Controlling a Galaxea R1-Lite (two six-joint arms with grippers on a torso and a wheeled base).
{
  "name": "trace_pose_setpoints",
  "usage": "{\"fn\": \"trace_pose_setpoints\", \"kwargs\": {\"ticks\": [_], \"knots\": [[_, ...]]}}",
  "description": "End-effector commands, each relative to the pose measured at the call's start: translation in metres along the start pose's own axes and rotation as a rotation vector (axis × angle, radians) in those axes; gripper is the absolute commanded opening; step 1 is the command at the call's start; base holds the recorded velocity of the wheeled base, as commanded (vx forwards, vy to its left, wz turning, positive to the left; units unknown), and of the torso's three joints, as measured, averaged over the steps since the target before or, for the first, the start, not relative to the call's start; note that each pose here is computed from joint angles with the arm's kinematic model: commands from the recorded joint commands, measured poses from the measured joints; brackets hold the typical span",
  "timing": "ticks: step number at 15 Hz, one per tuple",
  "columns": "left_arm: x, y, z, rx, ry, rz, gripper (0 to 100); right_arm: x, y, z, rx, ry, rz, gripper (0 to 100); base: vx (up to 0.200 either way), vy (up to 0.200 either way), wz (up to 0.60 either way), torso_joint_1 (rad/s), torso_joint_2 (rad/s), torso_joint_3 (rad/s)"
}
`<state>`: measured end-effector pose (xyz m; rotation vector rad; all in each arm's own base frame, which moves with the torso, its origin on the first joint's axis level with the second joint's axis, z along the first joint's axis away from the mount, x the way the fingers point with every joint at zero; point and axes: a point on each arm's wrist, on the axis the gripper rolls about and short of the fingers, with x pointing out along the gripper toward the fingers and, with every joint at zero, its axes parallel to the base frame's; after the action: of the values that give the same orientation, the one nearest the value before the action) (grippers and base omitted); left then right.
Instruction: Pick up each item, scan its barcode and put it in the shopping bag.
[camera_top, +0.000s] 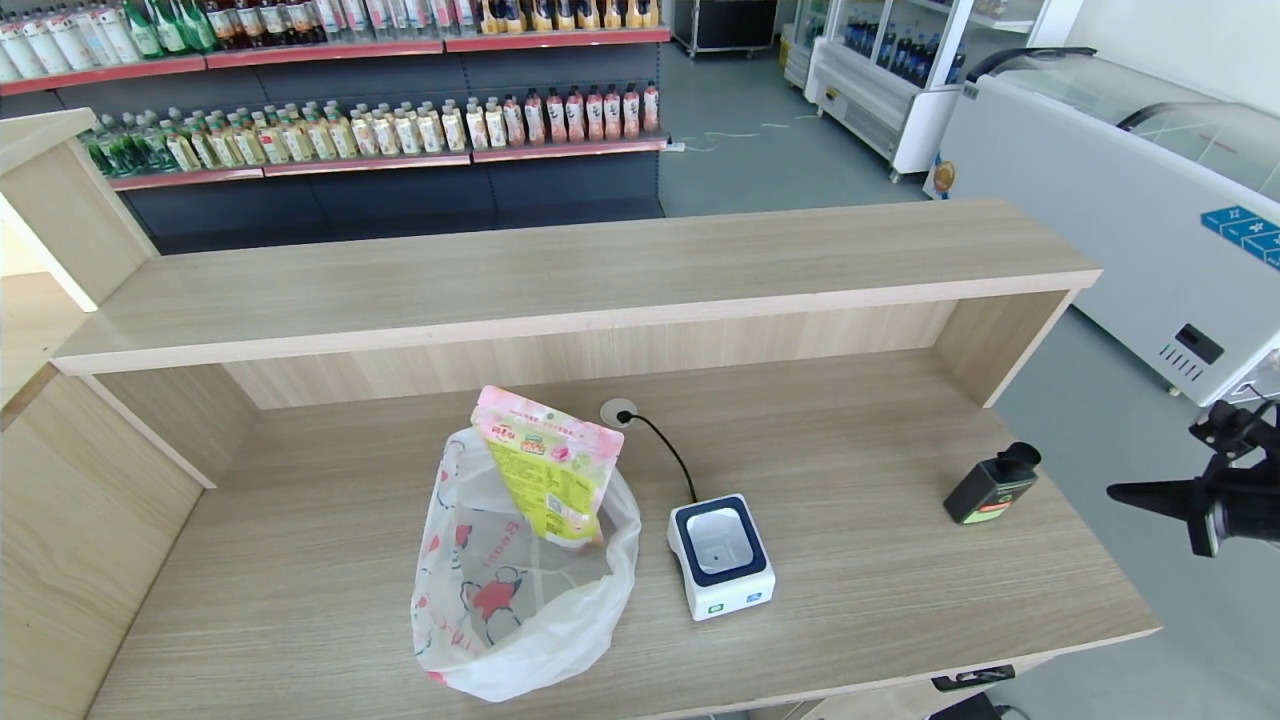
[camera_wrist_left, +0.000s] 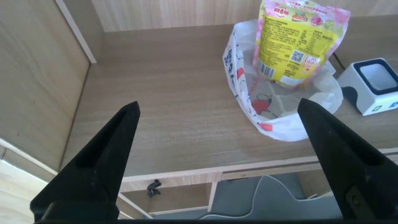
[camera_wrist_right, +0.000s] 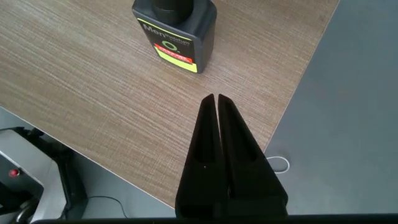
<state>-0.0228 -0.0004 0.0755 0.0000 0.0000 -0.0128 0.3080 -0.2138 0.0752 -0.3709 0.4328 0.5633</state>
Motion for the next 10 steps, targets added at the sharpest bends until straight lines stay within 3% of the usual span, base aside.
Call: {"fn": "trace_pose_setpoints", "kwargs": {"ticks": [1,4,5,10], "knots": [[0.000,0.000,0.000,0.000,0.000,0.000,100,-0.001,0.002,0.000,-0.013,0.000,-0.001,0,0.000,0.000,0.00,0.000,0.00,0.000],[0.000,0.000,0.000,0.000,0.000,0.000,100,-0.016,0.003,0.014,-0.037,-0.008,-0.033,0,0.000,0.000,0.00,0.000,0.00,0.000],[0.000,0.000,0.000,0.000,0.000,0.000,100,-0.021,0.003,0.015,-0.036,-0.009,-0.046,100,0.000,0.000,0.00,0.000,0.00,0.000],[0.000,0.000,0.000,0.000,0.002,0.000,100,-0.022,0.000,0.006,-0.027,-0.002,-0.054,100,0.000,0.000,0.00,0.000,0.00,0.000]]}}
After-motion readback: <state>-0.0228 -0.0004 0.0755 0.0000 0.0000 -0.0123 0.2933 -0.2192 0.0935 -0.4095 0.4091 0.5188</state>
